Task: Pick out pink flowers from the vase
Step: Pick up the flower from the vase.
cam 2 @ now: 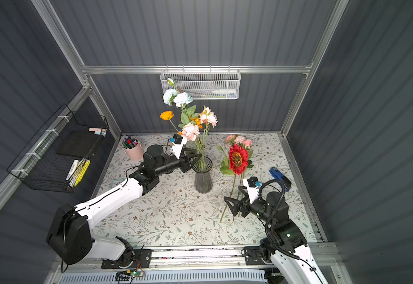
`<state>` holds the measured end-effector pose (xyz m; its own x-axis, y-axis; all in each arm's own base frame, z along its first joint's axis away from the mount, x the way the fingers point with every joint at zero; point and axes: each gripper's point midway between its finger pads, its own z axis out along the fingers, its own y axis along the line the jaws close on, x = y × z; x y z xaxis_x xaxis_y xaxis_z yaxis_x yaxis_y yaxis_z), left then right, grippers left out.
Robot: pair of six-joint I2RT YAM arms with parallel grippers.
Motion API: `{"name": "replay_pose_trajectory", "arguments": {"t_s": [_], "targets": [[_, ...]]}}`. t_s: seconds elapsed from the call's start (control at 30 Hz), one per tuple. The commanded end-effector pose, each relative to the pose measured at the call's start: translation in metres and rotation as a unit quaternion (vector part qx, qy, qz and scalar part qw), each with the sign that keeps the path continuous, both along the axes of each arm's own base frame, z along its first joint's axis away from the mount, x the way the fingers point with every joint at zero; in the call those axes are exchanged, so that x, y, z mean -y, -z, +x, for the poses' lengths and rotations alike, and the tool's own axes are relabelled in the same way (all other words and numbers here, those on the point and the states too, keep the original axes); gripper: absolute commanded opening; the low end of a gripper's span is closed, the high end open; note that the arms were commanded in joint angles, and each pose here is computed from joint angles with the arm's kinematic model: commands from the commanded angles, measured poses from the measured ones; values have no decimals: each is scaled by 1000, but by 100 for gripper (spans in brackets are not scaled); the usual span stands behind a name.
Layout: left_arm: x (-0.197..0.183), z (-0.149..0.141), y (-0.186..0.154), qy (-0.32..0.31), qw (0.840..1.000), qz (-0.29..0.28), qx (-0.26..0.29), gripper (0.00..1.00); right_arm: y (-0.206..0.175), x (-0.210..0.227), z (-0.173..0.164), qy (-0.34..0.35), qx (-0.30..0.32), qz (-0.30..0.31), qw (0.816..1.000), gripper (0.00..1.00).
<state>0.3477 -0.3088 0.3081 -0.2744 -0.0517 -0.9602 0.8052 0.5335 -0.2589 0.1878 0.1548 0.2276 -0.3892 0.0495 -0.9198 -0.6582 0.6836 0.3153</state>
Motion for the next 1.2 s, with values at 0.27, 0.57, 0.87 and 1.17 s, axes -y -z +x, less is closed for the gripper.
{"name": "replay_pose_trajectory", "arguments": {"t_s": [0.27,0.57,0.87,1.17], "targets": [[8,16,-5,-27,999,-7,-22,40,-18,-16,-10,-41,44,9,998,99],[9,16,11,-34,998,5,-53,35,-7,-19,-4,-42,32,-6,999,99],[6,26,18,-60,996,14,-60,36,-4,-23,-1,-49,28,-11,998,99],[6,31,22,-70,995,15,-63,35,-3,-23,-1,-50,28,-14,998,99]]}}
